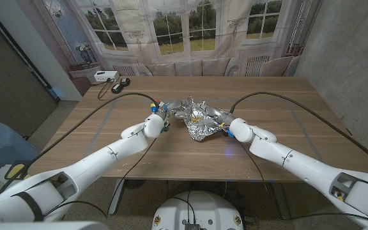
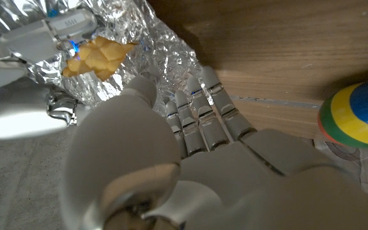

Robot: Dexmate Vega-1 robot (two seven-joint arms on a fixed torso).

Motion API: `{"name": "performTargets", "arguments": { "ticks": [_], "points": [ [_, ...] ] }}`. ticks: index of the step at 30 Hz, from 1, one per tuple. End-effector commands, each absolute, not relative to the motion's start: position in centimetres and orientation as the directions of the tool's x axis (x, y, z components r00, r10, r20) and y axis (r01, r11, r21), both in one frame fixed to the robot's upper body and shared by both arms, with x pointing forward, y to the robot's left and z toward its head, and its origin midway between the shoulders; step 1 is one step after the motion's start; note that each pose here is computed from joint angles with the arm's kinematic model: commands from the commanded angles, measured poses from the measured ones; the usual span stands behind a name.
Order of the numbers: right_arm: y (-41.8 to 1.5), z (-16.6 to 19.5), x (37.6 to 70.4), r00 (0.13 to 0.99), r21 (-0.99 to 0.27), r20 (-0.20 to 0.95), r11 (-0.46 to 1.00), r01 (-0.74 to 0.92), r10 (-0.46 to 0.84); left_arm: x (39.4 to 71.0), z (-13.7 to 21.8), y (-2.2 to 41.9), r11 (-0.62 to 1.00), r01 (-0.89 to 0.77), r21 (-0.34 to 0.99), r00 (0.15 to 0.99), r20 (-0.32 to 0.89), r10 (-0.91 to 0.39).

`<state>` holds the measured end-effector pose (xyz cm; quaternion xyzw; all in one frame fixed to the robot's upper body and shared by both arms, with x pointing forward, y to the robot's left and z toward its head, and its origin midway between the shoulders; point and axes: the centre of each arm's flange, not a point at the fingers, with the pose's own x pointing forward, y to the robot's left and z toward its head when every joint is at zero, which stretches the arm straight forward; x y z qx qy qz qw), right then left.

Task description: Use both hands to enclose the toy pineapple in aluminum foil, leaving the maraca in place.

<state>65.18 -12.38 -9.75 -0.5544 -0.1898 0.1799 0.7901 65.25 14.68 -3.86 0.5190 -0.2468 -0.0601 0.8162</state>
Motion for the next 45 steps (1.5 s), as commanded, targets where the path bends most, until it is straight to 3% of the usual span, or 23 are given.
{"name": "performTargets", "arguments": {
  "ticks": [1,21,30,45],
  "points": [
    [-12.5,-9.7,65.3,0.860,-0.945,0.100,0.317,-0.075,0.500,65.3,-4.2,14.5,0.489,-0.238,0.839,0.845,0.427,-0.321],
    [-13.5,-7.5,64.0,0.823,-0.908,0.224,0.419,-0.019,0.523,63.5,-1.4,15.2,0.520,-0.282,0.806,0.806,0.493,-0.327],
    [-13.5,-7.1,63.0,0.812,-0.896,0.359,0.414,0.162,0.459,63.2,-1.3,15.3,0.530,-0.283,0.799,0.799,0.502,-0.331],
    [-14.0,-6.1,62.3,0.844,-0.926,0.326,0.326,0.193,0.426,62.8,-1.2,15.0,0.533,-0.281,0.798,0.788,0.508,-0.346]
  ]
}}
